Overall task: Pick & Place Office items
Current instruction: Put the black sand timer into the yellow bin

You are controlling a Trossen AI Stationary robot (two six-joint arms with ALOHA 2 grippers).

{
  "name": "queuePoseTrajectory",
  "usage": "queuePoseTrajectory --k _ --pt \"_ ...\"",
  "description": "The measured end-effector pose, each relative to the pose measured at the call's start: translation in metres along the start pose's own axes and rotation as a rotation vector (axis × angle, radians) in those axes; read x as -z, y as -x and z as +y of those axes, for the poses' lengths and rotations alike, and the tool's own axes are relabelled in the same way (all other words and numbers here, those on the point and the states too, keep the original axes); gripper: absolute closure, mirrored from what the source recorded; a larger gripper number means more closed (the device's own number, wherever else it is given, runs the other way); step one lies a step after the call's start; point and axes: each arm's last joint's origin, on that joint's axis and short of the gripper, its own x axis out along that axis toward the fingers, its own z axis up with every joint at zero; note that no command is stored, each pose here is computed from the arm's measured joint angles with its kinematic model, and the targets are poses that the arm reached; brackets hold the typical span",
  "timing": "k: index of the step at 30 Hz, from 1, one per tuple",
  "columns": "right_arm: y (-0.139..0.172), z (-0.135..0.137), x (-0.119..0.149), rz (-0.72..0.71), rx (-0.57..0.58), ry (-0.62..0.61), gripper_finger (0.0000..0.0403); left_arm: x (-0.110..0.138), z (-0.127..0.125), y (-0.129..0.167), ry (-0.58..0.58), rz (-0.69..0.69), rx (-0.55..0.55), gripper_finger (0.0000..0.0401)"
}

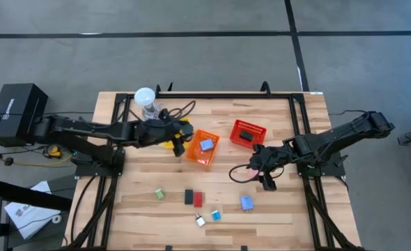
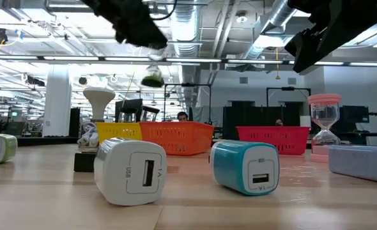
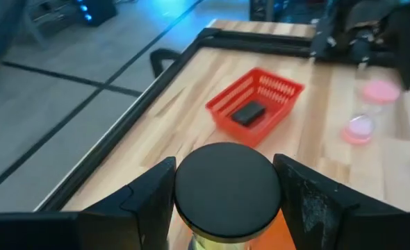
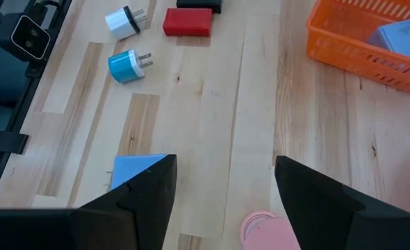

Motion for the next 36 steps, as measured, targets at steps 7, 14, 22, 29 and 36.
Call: queuePoseTrajectory --k 7,14,22,29,36 --pt "0.000 0.000 0.000 -0.001 0.000 0.000 0.0168 0.048 0.013 0.012 0.121 0.038 -0.064 0.0188" --pt "0.000 0.000 0.000 -0.003 -0.001 0.001 0.0168 0.089 0.025 0.020 0.161 0.019 -0.126 0.0189" --pt "0.000 0.000 -0.001 -0.009 -0.001 0.003 0.0168 0.128 0.032 0.012 0.252 -0.077 -0.142 0.0188" --pt "0.000 0.000 -0.002 -0.024 -0.002 0.054 0.0168 0.145 0.036 0.009 0.255 -0.070 -0.160 0.0185" --pt "0.000 0.000 -0.003 -0.027 -0.003 0.055 0.0168 0.151 0.038 0.008 0.250 -0.052 -0.162 0.0181"
